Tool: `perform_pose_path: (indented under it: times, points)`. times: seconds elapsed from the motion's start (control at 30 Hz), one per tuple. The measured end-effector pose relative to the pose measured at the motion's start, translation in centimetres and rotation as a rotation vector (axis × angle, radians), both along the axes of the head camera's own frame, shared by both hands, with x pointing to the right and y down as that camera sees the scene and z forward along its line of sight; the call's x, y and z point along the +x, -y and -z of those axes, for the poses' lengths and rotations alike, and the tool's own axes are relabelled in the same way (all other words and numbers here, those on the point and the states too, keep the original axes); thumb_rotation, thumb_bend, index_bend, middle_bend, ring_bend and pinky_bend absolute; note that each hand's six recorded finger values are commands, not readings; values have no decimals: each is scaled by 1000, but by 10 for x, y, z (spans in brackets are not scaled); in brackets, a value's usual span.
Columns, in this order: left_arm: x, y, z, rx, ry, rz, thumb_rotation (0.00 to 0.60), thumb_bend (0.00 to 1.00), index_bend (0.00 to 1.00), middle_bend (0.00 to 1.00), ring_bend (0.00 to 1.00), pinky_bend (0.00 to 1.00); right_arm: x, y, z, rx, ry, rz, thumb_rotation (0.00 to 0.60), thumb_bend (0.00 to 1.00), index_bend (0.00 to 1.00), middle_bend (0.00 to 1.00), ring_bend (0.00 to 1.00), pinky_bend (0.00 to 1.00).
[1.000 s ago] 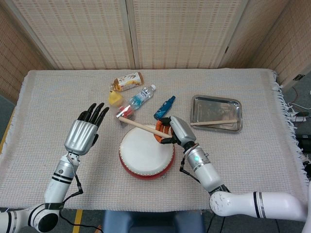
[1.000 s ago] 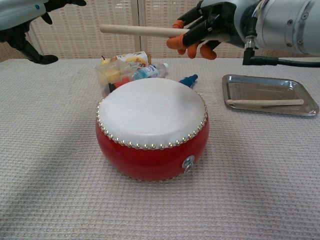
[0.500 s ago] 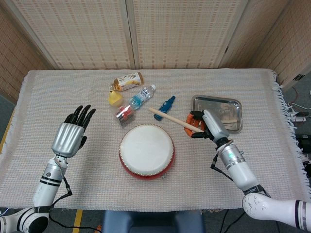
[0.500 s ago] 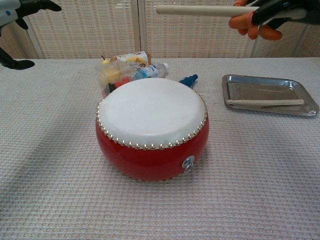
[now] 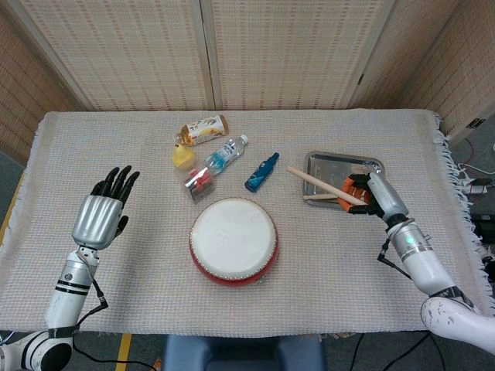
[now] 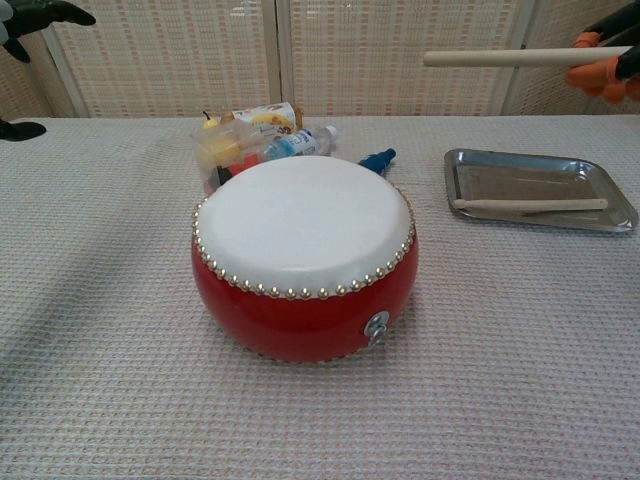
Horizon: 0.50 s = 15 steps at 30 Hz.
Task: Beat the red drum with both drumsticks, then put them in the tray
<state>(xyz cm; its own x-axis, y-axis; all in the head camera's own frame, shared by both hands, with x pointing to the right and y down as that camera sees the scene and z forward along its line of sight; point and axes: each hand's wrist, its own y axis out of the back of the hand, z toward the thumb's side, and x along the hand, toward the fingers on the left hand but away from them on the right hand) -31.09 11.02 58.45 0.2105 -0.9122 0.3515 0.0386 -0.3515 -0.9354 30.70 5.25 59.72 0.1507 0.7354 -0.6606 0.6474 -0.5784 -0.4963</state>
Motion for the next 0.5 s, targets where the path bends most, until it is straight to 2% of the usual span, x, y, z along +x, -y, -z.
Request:
perform_pose_path:
  times: [0.5]
  points:
    - [-5,2,-3,-4,7,19,600,260,0,0,0,236,62,11,-30,-32,-124,-65,600,685,1000,663,661,843]
